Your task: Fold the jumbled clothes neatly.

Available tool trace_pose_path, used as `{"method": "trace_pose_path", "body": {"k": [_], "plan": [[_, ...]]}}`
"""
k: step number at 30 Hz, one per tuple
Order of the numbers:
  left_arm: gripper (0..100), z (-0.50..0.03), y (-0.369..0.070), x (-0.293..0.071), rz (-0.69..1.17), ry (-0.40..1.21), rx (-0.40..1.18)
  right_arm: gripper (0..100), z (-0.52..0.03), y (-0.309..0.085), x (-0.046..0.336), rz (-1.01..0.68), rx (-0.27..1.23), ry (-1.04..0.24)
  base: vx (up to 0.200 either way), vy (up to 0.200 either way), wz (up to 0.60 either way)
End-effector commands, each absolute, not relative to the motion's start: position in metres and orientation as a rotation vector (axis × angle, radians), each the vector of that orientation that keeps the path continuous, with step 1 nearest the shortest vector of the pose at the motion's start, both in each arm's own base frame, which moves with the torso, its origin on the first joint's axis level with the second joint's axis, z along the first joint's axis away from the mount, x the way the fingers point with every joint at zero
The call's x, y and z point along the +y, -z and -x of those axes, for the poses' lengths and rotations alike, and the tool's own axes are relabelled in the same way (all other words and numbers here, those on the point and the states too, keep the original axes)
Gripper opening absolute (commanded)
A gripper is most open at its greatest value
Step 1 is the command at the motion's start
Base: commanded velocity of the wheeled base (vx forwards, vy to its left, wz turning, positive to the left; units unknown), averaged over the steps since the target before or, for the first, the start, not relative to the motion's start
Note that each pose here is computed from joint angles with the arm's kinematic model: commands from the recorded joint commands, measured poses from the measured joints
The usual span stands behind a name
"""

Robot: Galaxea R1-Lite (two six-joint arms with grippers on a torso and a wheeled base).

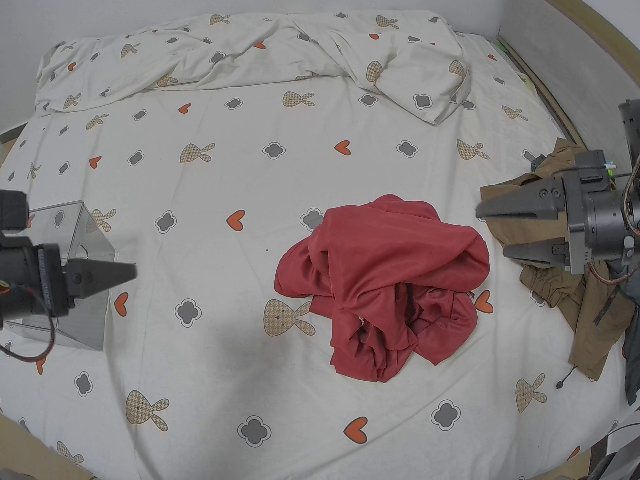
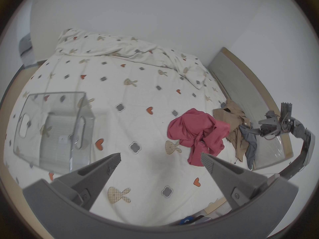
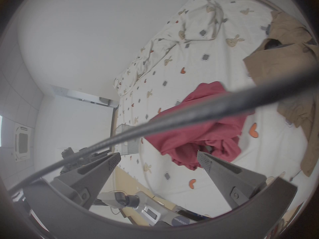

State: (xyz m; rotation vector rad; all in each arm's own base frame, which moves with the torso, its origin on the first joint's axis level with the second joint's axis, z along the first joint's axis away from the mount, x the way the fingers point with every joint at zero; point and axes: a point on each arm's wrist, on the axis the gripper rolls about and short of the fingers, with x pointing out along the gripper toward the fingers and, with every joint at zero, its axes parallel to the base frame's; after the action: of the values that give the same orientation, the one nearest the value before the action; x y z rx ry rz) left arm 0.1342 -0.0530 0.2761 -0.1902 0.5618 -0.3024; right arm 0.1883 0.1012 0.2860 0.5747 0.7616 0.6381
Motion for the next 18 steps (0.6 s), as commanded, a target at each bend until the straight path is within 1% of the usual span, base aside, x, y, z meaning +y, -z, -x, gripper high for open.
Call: {"method": "trace_pose_path", "body": {"k": [1,4,9,12,13,14,18], "plan": [[100,-0.165,-0.26,-0.096,0.097,0.424,0.594,100,-0.164,-0.278,0.069,-0.562,0.7,-0.557,0.0,0.0,0.0],[100,-0.184,-0.239,-0.134,0.054,0.504,0.623,100,-0.15,-0.277,0.06,-0.567,0.672,-0.546,0.0,0.0,0.0],[100,-0.22,-0.2,-0.185,0.009,0.537,0.65,100,-0.128,-0.284,0.047,-0.577,0.594,-0.534,0.0,0.0,0.0],[100,-0.232,-0.182,-0.207,-0.006,0.543,0.646,100,-0.122,-0.286,0.041,-0.585,0.564,-0.511,0.0,0.0,0.0],[100,-0.232,-0.181,-0.209,-0.009,0.541,0.646,100,-0.122,-0.286,0.041,-0.584,0.561,-0.509,0.0,0.0,0.0],[100,-0.236,-0.167,-0.223,-0.03,0.542,0.662,100,-0.119,-0.286,0.038,-0.588,0.548,-0.497,0.0,0.0,0.0],[100,-0.236,-0.158,-0.232,-0.041,0.559,0.667,100,-0.104,-0.292,0.034,-0.589,0.498,-0.512,0.0,0.0,0.0]]}}
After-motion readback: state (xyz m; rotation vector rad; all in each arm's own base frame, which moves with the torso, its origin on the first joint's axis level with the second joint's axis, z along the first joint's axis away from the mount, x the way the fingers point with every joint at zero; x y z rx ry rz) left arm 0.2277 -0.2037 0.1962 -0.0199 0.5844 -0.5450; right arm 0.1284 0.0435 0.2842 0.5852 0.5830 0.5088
